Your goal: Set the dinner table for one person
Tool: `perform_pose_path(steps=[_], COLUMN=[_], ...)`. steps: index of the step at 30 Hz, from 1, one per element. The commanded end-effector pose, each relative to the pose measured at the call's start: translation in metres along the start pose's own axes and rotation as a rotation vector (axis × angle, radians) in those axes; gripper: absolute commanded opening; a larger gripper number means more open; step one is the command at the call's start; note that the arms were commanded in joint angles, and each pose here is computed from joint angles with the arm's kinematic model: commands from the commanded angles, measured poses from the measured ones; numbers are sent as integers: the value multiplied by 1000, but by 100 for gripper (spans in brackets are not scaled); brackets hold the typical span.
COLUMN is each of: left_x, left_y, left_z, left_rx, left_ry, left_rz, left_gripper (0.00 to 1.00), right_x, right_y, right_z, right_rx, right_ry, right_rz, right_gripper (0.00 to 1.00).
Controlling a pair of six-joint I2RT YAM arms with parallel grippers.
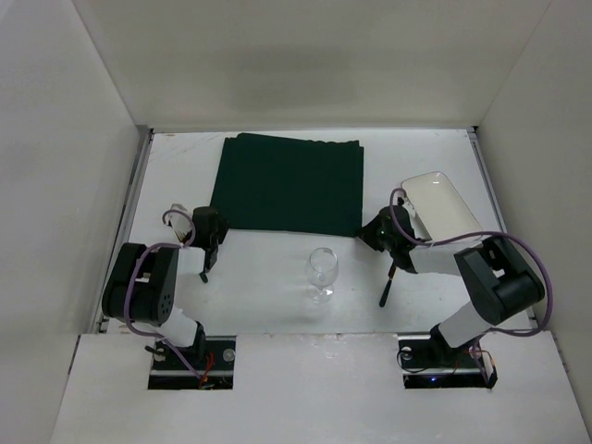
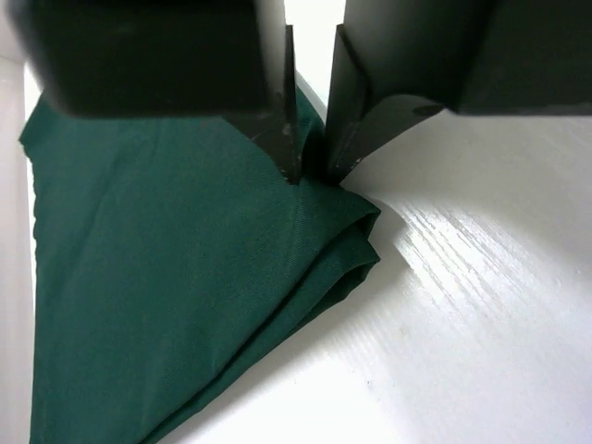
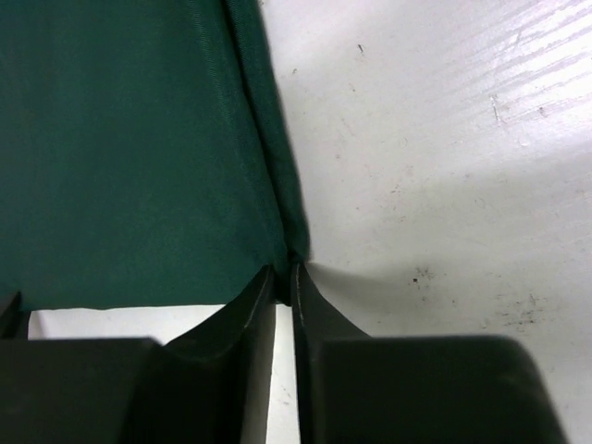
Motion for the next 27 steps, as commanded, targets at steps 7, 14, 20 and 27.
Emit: perform_pose_path(steps=[7, 14, 20, 27], left_x=[-19, -64, -98, -111], left_y=[0, 13, 4, 5], left_z=[35, 49, 55, 66], left_rx=[-64, 64, 182, 235], left_ry=[-63, -57, -49, -70], left_rz=[88, 98, 33, 50], left_gripper=[3, 2, 3, 4], right_x=[-27, -50, -66, -80], right_y=[-10, -4, -5, 0], right_z=[0, -18, -32, -42], right_rx=[28, 44, 66, 63], right_ry=[-36, -20, 5, 17], right_rz=[-94, -103, -133, -128], right_gripper=[12, 12, 12, 12])
Point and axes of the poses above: each gripper's point midway between its finger pads, its own x axis out along the fingers, its own z axis along the line the jaws close on, y = z × x, the point moved 7 cm from there along -x, back along the fingers, and after that the axes turned 12 degrees about -x, right-handed, at the moved point
